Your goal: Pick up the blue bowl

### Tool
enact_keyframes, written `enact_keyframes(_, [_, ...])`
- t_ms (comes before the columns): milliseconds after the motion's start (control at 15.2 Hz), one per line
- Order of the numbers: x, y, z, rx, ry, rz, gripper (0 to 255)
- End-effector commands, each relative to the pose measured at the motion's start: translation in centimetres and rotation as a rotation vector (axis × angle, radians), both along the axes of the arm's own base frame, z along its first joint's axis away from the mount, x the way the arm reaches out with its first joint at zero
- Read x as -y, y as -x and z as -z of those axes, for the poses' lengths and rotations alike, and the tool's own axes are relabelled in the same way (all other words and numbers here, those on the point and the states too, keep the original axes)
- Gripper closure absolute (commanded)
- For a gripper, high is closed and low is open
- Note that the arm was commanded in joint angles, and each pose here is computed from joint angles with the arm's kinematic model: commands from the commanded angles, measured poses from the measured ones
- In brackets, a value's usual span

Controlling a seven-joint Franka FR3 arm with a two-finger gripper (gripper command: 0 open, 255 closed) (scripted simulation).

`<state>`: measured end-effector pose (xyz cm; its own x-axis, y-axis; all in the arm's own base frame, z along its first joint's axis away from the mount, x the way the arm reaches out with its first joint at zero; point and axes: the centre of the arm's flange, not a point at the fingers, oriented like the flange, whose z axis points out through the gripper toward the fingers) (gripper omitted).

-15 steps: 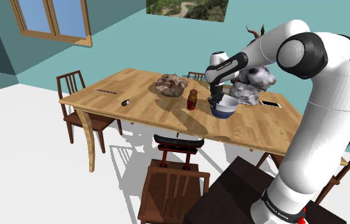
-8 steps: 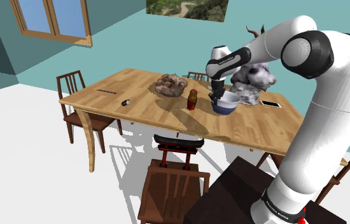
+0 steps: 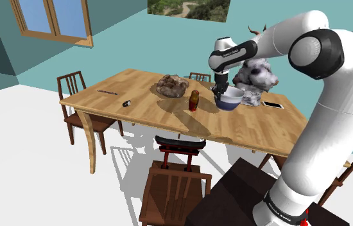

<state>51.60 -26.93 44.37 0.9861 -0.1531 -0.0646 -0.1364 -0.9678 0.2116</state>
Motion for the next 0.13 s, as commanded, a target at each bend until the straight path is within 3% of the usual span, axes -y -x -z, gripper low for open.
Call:
enact_keyframes(0, [0.12, 0.02, -0.72, 0.000, 0.000, 0.000, 255])
enact_keyframes(66, [0.12, 0.02, -0.72, 0.000, 0.000, 0.000, 255])
